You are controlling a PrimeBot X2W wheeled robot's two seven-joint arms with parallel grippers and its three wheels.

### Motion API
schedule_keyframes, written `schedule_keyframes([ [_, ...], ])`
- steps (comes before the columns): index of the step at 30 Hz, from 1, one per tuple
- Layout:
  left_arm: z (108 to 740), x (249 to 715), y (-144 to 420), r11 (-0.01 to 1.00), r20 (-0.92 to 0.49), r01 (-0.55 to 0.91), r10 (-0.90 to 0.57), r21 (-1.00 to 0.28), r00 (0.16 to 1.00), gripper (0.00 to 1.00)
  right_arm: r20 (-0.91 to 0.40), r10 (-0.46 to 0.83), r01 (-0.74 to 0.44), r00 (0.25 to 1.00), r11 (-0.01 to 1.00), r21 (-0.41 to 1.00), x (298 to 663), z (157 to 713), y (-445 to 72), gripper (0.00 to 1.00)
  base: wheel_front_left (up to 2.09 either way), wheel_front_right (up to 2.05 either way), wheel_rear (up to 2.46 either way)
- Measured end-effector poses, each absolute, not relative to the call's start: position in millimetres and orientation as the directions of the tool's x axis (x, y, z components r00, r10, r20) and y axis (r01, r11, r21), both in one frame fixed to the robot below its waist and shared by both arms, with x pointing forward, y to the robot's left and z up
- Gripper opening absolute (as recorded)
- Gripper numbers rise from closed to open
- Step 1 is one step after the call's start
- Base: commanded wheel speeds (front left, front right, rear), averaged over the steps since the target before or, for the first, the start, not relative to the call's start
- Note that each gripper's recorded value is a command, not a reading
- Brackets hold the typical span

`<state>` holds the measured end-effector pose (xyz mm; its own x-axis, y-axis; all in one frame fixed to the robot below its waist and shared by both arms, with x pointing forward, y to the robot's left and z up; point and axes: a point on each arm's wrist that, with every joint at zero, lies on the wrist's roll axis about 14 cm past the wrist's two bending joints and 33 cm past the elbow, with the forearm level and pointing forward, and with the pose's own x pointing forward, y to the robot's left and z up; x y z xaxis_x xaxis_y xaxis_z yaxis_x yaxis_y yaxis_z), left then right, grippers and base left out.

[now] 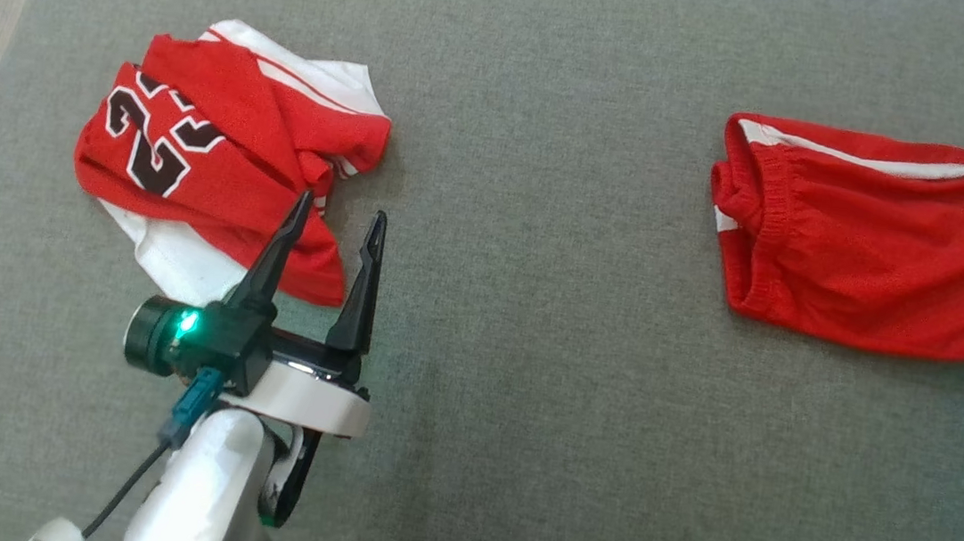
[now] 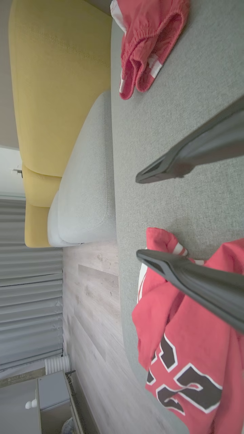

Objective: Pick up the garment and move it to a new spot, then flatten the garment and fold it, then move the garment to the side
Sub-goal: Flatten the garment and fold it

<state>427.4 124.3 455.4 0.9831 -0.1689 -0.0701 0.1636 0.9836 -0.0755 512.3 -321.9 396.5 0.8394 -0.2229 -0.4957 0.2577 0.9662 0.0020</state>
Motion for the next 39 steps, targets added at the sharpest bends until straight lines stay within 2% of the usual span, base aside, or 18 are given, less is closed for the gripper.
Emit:
schedule_keyframes([
  [4, 460.0, 425.7, 127.9, 0.985, -0.059, 0.16, -0.164, -0.066, 0.985, 1.0, -0.459, -0.214, 0.255, 0.862, 0.966, 0.029, 515.0, 405.0, -311.0, 0.0, 0.0, 0.0, 0.0],
  [8, 457.2, 415.0, 128.2, 0.985, -0.072, 0.16, -0.165, -0.07, 0.984, 1.0, -0.424, -0.153, 0.209, 0.893, 0.974, 0.088, 521.3, 413.2, -275.6, 0.0, 0.0, 0.0, 0.0],
  [15, 465.7, 401.9, 129.4, 0.986, -0.055, 0.157, -0.161, -0.062, 0.986, 1.0, -0.272, 0.016, 0.033, 0.962, 0.984, 0.175, 538.1, 462.0, -192.3, 0.0, 0.0, 0.0, 0.0],
  [22, 469.8, 387.3, 132.4, 0.987, -0.047, 0.146, -0.149, -0.063, 0.988, 1.0, -0.143, 0.183, -0.145, 0.973, 0.959, 0.244, 534.0, 504.1, -119.2, 0.0, 0.0, 0.0, 0.0],
  [30, 468.8, 378.2, 138.7, 0.99, -0.051, 0.125, -0.128, -0.063, 0.99, 1.0, -0.266, 0.316, -0.258, 0.911, 0.938, 0.23, 493.1, 454.9, -76.7, 0.0, 0.0, 0.0, 0.0],
  [39, 471.2, 380.1, 140.5, 0.991, -0.042, 0.119, -0.122, -0.064, 0.992, 1.0, -0.344, 0.418, -0.371, 0.841, 0.908, 0.196, 468.6, 423.1, -42.9, 0.0, 0.0, 0.0, 0.0],
])
